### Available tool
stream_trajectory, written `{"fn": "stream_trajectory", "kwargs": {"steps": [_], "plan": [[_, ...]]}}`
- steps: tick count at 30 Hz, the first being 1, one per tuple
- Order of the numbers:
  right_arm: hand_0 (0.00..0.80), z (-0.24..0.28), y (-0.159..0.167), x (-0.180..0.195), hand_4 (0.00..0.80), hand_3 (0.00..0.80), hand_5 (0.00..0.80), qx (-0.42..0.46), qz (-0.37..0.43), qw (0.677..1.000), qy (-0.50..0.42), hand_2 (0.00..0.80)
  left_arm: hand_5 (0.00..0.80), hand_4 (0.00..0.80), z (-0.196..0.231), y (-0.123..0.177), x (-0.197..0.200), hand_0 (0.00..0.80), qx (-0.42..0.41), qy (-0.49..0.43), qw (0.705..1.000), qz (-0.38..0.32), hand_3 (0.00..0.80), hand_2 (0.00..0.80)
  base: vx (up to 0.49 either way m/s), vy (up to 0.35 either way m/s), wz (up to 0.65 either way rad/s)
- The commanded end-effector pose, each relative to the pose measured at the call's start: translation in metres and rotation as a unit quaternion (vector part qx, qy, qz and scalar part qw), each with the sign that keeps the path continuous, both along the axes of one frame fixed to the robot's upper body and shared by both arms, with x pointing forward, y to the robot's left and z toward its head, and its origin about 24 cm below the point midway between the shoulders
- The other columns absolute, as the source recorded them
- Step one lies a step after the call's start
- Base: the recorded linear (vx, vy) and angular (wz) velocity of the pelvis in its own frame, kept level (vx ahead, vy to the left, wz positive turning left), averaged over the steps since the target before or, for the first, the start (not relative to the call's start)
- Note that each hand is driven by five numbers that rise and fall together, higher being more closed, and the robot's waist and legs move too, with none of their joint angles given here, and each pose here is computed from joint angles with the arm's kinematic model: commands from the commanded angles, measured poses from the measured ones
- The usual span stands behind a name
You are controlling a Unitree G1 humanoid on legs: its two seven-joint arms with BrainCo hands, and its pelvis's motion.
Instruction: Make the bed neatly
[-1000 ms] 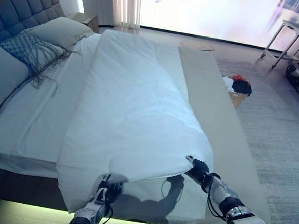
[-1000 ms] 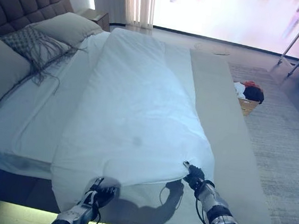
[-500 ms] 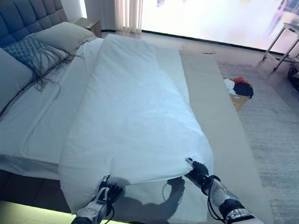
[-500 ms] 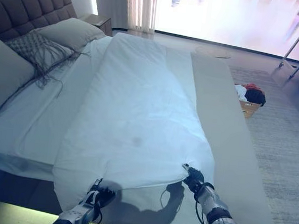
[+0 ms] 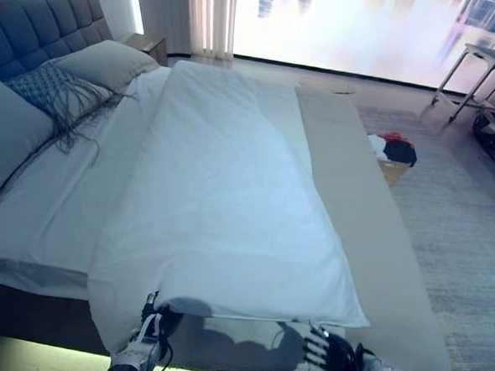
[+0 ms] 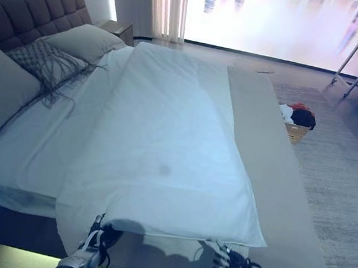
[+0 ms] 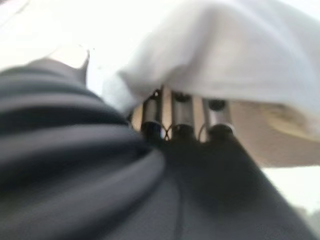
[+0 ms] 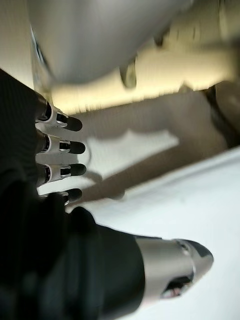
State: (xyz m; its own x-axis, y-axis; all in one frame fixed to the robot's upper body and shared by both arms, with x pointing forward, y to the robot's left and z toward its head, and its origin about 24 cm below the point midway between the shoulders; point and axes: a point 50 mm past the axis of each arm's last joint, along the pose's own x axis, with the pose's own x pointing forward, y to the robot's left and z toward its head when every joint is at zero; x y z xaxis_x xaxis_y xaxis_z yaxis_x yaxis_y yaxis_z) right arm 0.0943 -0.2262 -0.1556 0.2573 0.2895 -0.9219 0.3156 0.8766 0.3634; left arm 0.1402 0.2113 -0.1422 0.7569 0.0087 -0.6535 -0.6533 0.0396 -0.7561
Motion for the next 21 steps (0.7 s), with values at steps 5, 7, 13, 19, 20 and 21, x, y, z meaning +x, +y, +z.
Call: {"fn": "stream_trajectory", "kwargs": {"steps": [5, 7, 13, 19, 20, 21], "plan": [[0.000, 0.002, -0.016, 0.000, 0.000, 0.000, 0.000, -0.028, -0.037, 0.999, 0.008, 0.000, 0.800, 0.800, 0.028, 0.046, 0.028, 0.800, 0.065, -0.125, 0.988, 0.055, 0.800, 0.800, -0.058, 0.050, 0.10], [0.000, 0.003, -0.019, 0.002, 0.000, 0.000, 0.000, -0.040, -0.035, 0.999, 0.004, 0.000, 0.800, 0.800, 0.034, 0.055, 0.028, 0.800, 0.083, -0.141, 0.985, 0.048, 0.800, 0.800, -0.069, 0.053, 0.11], [0.000, 0.007, -0.026, 0.015, 0.000, 0.000, 0.000, -0.060, -0.049, 0.997, -0.018, 0.000, 0.800, 0.800, 0.046, 0.082, 0.018, 0.800, 0.125, -0.164, 0.978, 0.025, 0.800, 0.800, -0.070, 0.051, 0.16], [0.000, 0.011, -0.029, 0.024, 0.000, 0.000, 0.000, -0.064, -0.039, 0.997, -0.031, 0.000, 0.800, 0.800, 0.046, 0.102, -0.006, 0.800, 0.144, -0.130, 0.981, 0.001, 0.800, 0.800, -0.062, 0.038, 0.26], [0.000, 0.011, -0.029, 0.025, 0.000, 0.000, 0.000, -0.064, -0.037, 0.997, -0.033, 0.000, 0.800, 0.800, 0.044, 0.103, -0.013, 0.800, 0.144, -0.123, 0.982, -0.007, 0.800, 0.800, -0.058, 0.032, 0.23], [0.000, 0.012, -0.030, 0.026, 0.000, 0.000, 0.000, -0.064, -0.034, 0.997, -0.035, 0.000, 0.800, 0.800, 0.043, 0.106, -0.019, 0.800, 0.144, -0.116, 0.983, -0.010, 0.800, 0.800, -0.056, 0.038, 0.20]]}}
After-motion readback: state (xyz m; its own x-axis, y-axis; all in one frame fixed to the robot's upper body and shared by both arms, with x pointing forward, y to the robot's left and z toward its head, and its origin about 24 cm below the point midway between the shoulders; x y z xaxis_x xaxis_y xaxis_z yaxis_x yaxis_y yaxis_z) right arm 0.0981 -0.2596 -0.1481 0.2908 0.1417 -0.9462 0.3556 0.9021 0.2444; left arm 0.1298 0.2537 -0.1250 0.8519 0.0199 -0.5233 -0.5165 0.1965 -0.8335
